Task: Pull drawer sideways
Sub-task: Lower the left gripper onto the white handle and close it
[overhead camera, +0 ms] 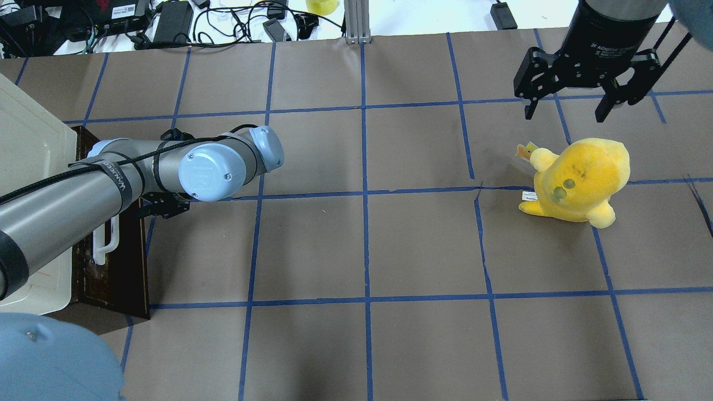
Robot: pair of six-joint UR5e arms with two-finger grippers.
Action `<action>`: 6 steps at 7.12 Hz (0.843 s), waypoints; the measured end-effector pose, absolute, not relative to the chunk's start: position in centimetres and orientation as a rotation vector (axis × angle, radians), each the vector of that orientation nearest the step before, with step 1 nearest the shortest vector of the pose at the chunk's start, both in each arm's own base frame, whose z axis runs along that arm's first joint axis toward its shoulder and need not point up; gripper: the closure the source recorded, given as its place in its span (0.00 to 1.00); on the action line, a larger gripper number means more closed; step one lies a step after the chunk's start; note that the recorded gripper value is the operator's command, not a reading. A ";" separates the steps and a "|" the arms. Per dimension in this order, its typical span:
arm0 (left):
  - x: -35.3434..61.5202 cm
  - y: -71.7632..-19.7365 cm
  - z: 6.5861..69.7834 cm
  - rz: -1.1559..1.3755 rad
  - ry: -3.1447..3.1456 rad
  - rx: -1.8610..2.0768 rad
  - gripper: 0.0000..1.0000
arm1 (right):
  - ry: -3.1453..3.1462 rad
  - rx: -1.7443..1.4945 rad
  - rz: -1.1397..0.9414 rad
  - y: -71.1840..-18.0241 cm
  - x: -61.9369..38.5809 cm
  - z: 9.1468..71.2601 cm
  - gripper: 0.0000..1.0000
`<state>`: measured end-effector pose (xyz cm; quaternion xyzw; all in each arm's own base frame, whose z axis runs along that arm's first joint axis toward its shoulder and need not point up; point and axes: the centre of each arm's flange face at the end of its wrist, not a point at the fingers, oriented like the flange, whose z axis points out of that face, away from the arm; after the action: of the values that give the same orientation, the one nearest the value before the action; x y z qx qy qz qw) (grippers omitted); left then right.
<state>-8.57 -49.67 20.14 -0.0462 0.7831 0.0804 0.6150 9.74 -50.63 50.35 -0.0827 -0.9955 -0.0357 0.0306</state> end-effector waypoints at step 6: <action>-8.1 -49.3 19.1 0.167 1.767 -0.106 0.26 | -3.068 -0.255 -0.110 -50.6 9.7 50.3 0.00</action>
<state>-8.11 -49.25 19.05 -0.0463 0.7715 0.0729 0.6303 9.73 -50.63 50.35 -0.0829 -0.9954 -0.0357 0.0306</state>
